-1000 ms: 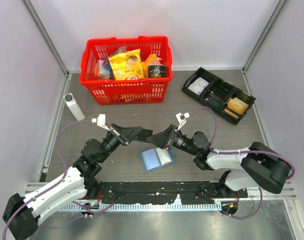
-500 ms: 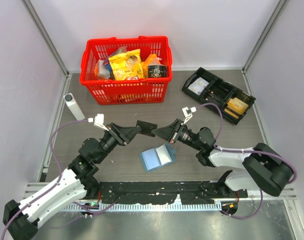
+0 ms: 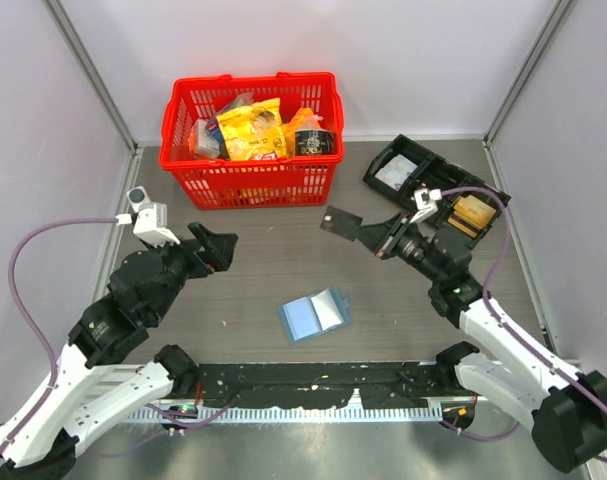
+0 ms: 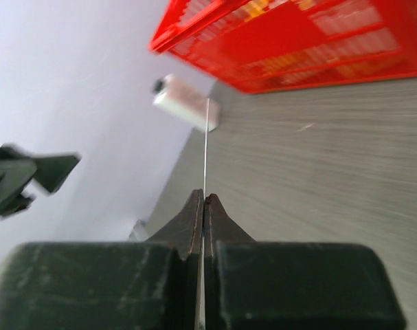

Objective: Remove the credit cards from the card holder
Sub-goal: Place the credit card in the storage box.

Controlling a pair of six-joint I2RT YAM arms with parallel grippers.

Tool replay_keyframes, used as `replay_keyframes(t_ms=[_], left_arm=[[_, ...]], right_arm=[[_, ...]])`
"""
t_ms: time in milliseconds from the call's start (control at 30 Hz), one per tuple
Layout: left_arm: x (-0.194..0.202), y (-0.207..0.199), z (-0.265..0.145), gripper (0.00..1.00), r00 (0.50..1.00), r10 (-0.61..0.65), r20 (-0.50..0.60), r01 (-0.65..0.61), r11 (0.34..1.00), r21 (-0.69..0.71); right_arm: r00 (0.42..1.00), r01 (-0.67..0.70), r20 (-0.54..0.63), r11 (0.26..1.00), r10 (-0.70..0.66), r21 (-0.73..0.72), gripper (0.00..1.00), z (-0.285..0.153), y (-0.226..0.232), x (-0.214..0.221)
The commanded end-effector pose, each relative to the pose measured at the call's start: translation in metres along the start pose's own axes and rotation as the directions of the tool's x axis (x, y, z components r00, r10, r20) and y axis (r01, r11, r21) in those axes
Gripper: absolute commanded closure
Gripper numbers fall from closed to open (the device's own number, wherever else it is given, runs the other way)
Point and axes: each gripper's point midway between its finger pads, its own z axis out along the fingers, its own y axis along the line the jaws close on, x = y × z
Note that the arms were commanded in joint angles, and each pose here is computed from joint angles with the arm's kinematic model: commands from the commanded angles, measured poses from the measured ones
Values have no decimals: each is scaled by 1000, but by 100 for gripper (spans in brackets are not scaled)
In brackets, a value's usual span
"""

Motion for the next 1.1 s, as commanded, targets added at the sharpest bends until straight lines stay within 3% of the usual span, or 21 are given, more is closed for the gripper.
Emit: replay_keyframes(t_ms=[0, 333, 600, 833, 1067], left_arm=[[28, 67, -14, 3, 951, 238, -195, -283, 925, -253], [69, 87, -6, 0, 931, 272, -243, -327, 917, -228], [61, 96, -6, 0, 919, 318, -231, -375, 887, -271], [58, 97, -8, 0, 930, 306, -203, -353, 899, -260], [60, 99, -5, 0, 930, 297, -216, -348, 900, -261]], right_arm=[[999, 43, -38, 968, -35, 245, 99, -22, -46, -23], [997, -45, 78, 782, -4, 622, 99, -53, -150, -108], [995, -70, 102, 602, -20, 795, 99, -58, -225, -154], [995, -91, 102, 528, 9, 844, 99, -62, -268, -181], [997, -82, 67, 544, 48, 835, 99, -36, -298, -195]])
